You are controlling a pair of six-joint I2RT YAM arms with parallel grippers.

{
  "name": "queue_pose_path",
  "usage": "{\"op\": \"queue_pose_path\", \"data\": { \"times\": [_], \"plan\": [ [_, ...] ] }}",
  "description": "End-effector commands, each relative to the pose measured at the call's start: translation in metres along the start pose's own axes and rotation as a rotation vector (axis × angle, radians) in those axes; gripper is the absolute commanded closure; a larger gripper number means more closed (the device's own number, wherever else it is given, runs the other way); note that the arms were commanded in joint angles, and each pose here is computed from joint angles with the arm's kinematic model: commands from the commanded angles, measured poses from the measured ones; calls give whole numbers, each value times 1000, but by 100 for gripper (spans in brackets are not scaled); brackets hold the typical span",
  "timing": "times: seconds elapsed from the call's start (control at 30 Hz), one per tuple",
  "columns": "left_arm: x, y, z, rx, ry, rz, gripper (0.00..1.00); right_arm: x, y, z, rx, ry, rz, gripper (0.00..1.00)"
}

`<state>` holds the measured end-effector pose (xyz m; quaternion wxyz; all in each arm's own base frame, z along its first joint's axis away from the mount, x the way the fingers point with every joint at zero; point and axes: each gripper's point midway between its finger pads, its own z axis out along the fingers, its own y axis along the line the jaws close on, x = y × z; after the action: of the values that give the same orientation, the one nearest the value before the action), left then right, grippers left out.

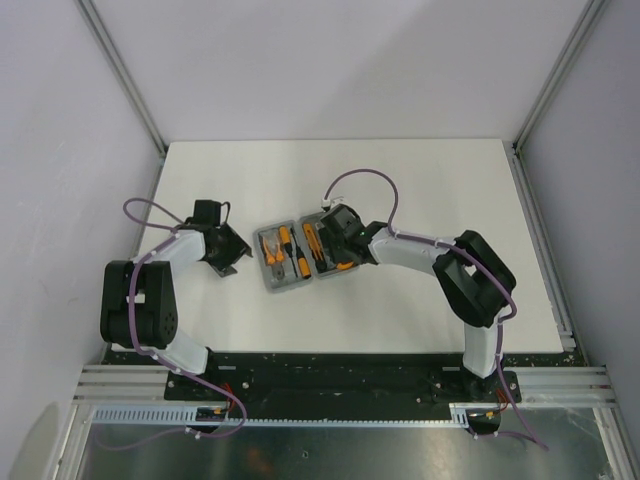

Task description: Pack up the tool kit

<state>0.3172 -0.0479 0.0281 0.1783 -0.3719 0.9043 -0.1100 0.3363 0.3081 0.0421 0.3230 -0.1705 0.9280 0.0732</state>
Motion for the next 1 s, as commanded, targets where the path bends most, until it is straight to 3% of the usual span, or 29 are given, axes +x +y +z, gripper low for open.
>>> {"op": "queue_pose_path", "data": {
  "times": [0.0,0.1,0.23,0.57,0.77,0.97],
  "plan": [
    [-5,1,-8,15,-23,21,36,-14,-6,-17,5,-5,-38,60],
    [-4,0,-8,19,-17,22,34,-13,-7,-17,14,-3,-46,55],
    [-4,0,-7,20,-14,23,33,-21,-6,-21,28,-35,-49,38],
    [-3,-2,-6,24,-4,28,31,-29,-3,-26,48,-48,-69,22],
    [-3,-3,-5,25,-2,28,31,-32,-4,-29,81,-55,-96,23],
    [-3,-2,-4,20,0,27,31,-28,-3,-37,68,-31,-96,37]
  ]
}}
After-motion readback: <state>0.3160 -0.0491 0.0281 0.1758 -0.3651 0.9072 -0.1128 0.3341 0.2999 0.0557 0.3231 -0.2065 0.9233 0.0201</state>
